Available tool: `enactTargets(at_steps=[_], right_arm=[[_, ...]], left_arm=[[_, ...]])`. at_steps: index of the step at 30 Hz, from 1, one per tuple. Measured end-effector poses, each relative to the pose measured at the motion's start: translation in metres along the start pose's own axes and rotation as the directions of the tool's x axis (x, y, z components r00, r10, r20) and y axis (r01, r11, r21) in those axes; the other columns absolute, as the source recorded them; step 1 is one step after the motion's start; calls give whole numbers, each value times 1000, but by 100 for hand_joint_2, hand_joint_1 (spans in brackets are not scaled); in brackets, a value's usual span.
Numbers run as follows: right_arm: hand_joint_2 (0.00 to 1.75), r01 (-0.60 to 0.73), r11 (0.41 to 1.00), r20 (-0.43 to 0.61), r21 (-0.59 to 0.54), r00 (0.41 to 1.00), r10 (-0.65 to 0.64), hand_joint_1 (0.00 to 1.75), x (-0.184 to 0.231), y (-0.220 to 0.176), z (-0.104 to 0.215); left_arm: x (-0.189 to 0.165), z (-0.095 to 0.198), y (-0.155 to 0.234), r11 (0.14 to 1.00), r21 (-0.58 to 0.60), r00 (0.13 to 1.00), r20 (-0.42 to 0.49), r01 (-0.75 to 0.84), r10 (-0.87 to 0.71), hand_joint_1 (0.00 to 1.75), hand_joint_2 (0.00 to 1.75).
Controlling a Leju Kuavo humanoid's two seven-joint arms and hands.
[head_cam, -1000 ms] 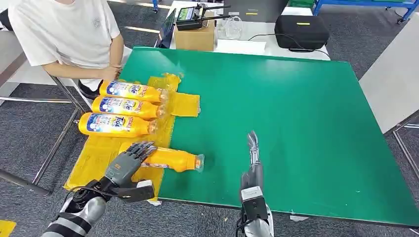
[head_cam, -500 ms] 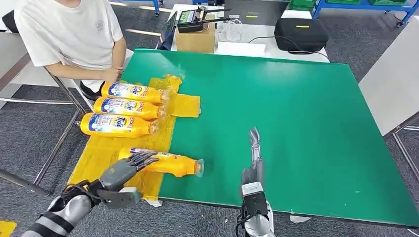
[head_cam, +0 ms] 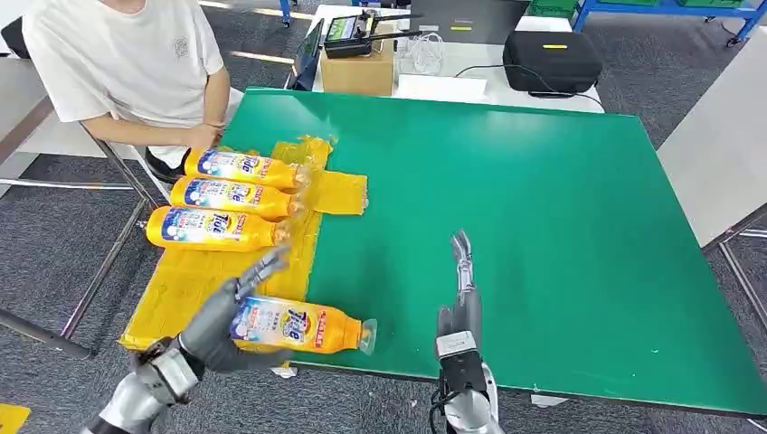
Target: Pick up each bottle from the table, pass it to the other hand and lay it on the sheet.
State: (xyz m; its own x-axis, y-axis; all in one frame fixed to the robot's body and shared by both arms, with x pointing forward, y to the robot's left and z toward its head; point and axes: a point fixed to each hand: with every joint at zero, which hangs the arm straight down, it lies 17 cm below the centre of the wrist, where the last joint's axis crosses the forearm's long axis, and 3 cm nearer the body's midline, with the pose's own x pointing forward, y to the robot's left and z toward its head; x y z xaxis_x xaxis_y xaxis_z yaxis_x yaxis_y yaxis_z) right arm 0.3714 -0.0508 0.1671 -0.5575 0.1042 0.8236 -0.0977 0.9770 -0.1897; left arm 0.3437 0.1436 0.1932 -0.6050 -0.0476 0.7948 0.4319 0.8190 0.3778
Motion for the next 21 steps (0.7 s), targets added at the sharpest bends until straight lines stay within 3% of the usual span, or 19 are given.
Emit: enactTargets(at_steps=[5,13,21], right_arm=[[0,-16,1000,-3,2,1000,16,0,-1,1,4],[0,-34,999,-2,-17,999,34,0,0,-3,6],[0,-113,962,116,-247,983,145,0,58,-51,-9]], left_arm=[[35,-38,32,968,212,987,110,-135,114,0,175],[54,-56,43,912,300,954,194,-281,230,0,175],[49,-61,63,788,418,892,236,-452,386,0,175]])
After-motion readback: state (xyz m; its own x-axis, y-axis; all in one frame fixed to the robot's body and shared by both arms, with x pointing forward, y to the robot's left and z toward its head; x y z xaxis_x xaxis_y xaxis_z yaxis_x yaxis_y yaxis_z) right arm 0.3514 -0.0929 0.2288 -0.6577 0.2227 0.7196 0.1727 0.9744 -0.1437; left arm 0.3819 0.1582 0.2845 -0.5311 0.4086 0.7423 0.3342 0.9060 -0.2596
